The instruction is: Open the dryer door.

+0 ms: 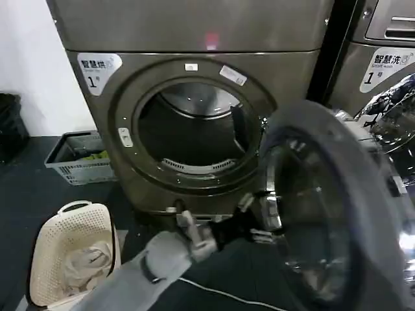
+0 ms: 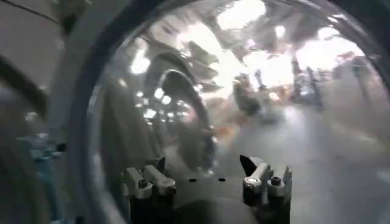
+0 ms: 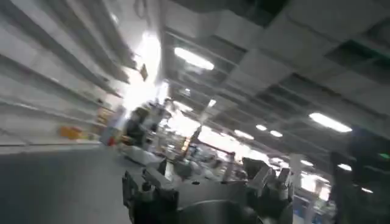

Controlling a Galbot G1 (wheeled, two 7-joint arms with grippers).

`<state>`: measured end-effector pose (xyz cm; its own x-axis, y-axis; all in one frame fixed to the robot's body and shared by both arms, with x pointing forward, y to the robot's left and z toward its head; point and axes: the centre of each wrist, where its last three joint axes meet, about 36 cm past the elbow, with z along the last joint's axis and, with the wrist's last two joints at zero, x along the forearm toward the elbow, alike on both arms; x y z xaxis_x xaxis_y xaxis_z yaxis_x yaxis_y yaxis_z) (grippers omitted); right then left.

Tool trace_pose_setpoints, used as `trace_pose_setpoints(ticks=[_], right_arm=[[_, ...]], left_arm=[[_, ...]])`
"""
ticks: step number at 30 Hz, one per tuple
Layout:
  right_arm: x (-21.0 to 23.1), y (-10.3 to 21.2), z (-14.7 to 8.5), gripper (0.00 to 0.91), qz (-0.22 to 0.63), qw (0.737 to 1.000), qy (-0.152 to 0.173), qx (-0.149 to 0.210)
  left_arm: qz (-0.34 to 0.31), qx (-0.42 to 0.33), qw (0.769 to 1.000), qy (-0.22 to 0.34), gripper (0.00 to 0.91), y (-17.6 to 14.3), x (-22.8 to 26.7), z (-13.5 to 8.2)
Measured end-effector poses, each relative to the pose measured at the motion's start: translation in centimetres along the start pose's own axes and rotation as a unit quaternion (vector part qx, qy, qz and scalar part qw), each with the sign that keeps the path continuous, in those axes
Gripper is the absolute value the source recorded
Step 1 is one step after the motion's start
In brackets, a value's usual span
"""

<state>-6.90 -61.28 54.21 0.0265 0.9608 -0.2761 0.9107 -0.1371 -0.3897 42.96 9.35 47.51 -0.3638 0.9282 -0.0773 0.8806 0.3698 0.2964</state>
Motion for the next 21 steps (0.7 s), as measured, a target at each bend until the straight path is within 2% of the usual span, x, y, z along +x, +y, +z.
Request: trace_pose_setpoints(ticks=[7, 12, 21], right_arm=[[-0.3, -3.1, 0.2, 0.907, 0.040, 0.999, 0.007, 0.004], [-0.4, -4.6, 0.5, 0.907, 0.057, 0.998, 0.013, 0.009], [-1.5, -6.3, 0.7, 0.907, 0.060, 0.998, -0.001, 0.011]], left_arm=[[0.048, -0.002, 0.999, -0.004, 0.907, -0.8, -5.9, 0.4], [0.068, -0.008, 0.997, -0.016, 0.907, -0.7, -9.9, -0.4], [0.078, -0.013, 0.997, -0.025, 0.907, -0.1, -14.4, -1.5]])
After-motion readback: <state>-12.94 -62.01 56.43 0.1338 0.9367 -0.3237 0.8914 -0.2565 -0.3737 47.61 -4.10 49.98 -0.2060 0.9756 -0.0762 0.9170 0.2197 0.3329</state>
